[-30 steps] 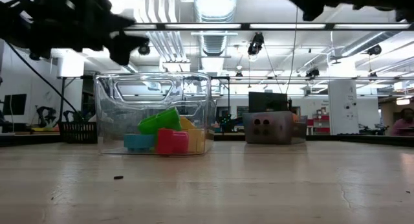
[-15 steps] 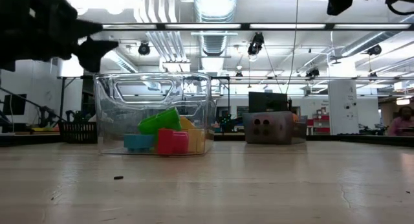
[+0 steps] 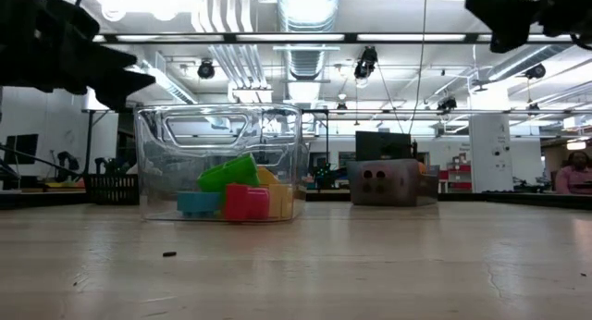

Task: Pick & Place Toys
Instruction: Return to Home Position

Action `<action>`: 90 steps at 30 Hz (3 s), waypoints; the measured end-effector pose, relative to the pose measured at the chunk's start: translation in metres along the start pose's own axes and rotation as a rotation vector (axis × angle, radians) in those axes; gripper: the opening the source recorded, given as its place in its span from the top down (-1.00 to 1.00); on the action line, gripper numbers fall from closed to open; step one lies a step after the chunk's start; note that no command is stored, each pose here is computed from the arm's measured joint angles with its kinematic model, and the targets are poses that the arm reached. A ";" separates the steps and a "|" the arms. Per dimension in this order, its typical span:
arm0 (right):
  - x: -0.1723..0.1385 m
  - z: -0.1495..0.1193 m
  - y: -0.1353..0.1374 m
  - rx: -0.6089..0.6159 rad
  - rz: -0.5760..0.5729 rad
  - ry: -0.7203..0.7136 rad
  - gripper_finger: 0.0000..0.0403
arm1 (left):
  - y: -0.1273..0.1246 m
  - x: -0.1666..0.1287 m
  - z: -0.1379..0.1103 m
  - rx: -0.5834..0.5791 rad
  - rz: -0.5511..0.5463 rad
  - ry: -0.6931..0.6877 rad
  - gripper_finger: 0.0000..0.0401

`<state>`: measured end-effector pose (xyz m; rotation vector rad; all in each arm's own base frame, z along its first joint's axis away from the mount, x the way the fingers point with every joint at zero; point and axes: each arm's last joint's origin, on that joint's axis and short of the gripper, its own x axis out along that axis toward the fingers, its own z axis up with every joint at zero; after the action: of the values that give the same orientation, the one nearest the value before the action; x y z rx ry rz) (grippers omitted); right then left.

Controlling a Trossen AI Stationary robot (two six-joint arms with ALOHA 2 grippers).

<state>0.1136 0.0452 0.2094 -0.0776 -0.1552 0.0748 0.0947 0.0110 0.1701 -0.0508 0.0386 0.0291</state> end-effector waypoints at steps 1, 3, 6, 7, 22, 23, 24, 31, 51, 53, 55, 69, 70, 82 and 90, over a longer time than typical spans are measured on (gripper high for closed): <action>-0.004 -0.002 -0.001 0.003 0.009 -0.007 -0.55 | 0.001 0.000 0.000 -0.002 0.019 0.012 -0.33; -0.010 -0.006 -0.002 0.011 0.015 -0.005 -0.55 | 0.001 0.000 0.000 -0.002 0.032 0.018 -0.33; -0.021 -0.013 -0.005 0.022 0.026 0.053 -0.55 | 0.001 -0.001 0.000 -0.002 0.033 0.015 -0.33; -0.024 -0.014 -0.006 0.029 0.026 0.063 -0.55 | 0.001 -0.001 0.000 -0.002 0.033 0.015 -0.33; -0.034 -0.030 -0.016 -0.058 -0.211 0.204 -0.55 | 0.001 -0.001 0.000 -0.001 0.058 0.016 -0.33; -0.034 -0.029 -0.017 -0.064 -0.233 0.215 -0.55 | 0.001 -0.001 0.000 -0.001 0.058 0.013 -0.33; -0.035 -0.027 -0.018 -0.070 -0.245 0.226 -0.55 | 0.001 -0.001 0.000 0.003 0.058 0.012 -0.33; -0.035 -0.022 -0.017 -0.056 -0.217 0.205 -0.55 | 0.001 -0.001 0.000 0.015 0.056 0.009 -0.33; -0.028 -0.036 -0.013 -0.028 -0.014 0.102 -0.55 | 0.000 0.000 0.000 -0.004 -0.046 -0.041 -0.33; -0.028 -0.037 -0.017 -0.035 -0.055 0.107 -0.55 | 0.001 0.000 0.001 -0.005 -0.043 -0.041 -0.33; -0.027 -0.037 -0.021 -0.045 -0.096 0.112 -0.55 | 0.003 0.000 0.001 -0.006 -0.039 -0.042 -0.33; -0.025 -0.041 -0.032 -0.043 -0.191 0.152 -0.55 | 0.009 0.004 -0.004 -0.053 -0.048 0.040 -0.33; -0.024 -0.042 -0.032 -0.039 -0.192 0.156 -0.55 | 0.009 0.004 -0.004 -0.054 -0.048 0.044 -0.33; -0.021 -0.044 -0.032 -0.050 -0.199 0.213 -0.55 | 0.009 0.004 -0.004 -0.157 -0.046 0.048 -0.33; -0.020 -0.044 -0.032 -0.052 -0.196 0.224 -0.55 | 0.006 0.001 0.000 -0.045 -0.116 -0.004 -0.33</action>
<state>0.1031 0.0091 0.1662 -0.1216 0.0597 -0.1336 0.0954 0.0168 0.1696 -0.0977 0.0310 -0.0860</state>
